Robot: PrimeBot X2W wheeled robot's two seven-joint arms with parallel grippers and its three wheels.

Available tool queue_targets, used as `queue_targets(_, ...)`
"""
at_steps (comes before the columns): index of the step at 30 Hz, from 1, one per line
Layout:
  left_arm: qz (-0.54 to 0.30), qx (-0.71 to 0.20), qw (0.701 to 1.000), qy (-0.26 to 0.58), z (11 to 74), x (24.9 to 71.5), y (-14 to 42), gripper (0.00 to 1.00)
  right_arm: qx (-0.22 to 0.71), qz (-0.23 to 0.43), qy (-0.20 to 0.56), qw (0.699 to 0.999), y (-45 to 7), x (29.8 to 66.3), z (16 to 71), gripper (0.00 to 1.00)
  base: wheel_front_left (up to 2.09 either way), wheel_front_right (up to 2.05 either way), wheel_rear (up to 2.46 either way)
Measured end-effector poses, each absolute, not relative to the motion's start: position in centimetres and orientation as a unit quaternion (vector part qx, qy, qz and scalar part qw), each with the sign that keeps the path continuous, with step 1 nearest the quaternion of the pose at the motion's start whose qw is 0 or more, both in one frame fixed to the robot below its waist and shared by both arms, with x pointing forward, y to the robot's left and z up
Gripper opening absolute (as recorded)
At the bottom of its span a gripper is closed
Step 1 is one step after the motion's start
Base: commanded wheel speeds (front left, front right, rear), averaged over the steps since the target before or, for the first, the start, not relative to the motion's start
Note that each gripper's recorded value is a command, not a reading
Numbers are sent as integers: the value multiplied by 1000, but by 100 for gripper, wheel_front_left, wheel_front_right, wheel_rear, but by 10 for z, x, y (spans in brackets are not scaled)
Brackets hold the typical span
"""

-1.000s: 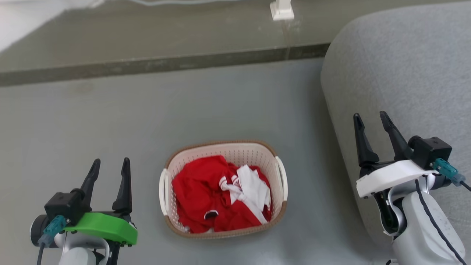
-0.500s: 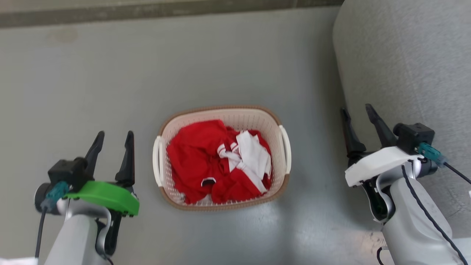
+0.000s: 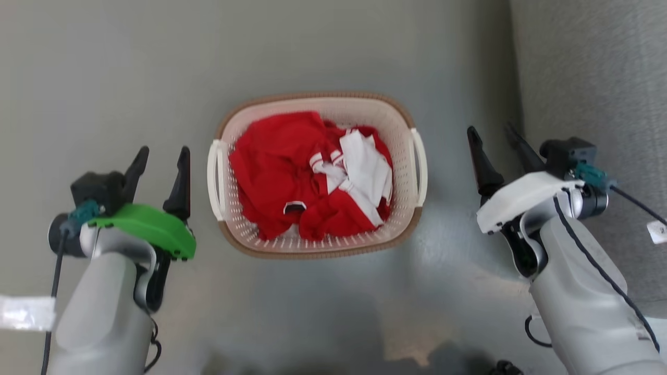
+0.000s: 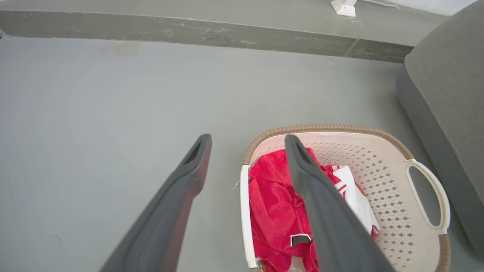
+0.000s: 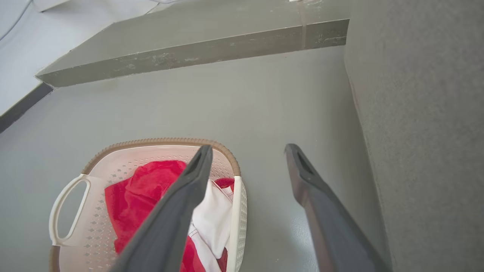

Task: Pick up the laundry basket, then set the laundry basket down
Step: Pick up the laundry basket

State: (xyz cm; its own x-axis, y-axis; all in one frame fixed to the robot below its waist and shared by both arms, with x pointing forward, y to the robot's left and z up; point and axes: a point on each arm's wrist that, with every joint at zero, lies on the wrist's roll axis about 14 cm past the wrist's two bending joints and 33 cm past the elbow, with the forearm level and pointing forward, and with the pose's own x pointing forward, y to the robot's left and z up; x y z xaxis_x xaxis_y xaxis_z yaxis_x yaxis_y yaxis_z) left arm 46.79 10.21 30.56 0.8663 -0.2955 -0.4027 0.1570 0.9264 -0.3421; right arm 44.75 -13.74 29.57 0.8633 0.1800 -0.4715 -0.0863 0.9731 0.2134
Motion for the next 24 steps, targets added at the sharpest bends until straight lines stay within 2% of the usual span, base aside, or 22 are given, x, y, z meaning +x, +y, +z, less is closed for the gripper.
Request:
queue_targets(11,-134,-157,932,298,248,483,84,100,87,91,317,940,-123,461,236,100,0,0,0)
queue_targets(15,-149,-157,920,326,222,488,73,100,87,101,363,922,-117,453,203,100,0,0,0)
queue_targets(24,-148,-149,883,420,160,457,71,100,97,118,423,893,-103,440,156,100,0,0,0)
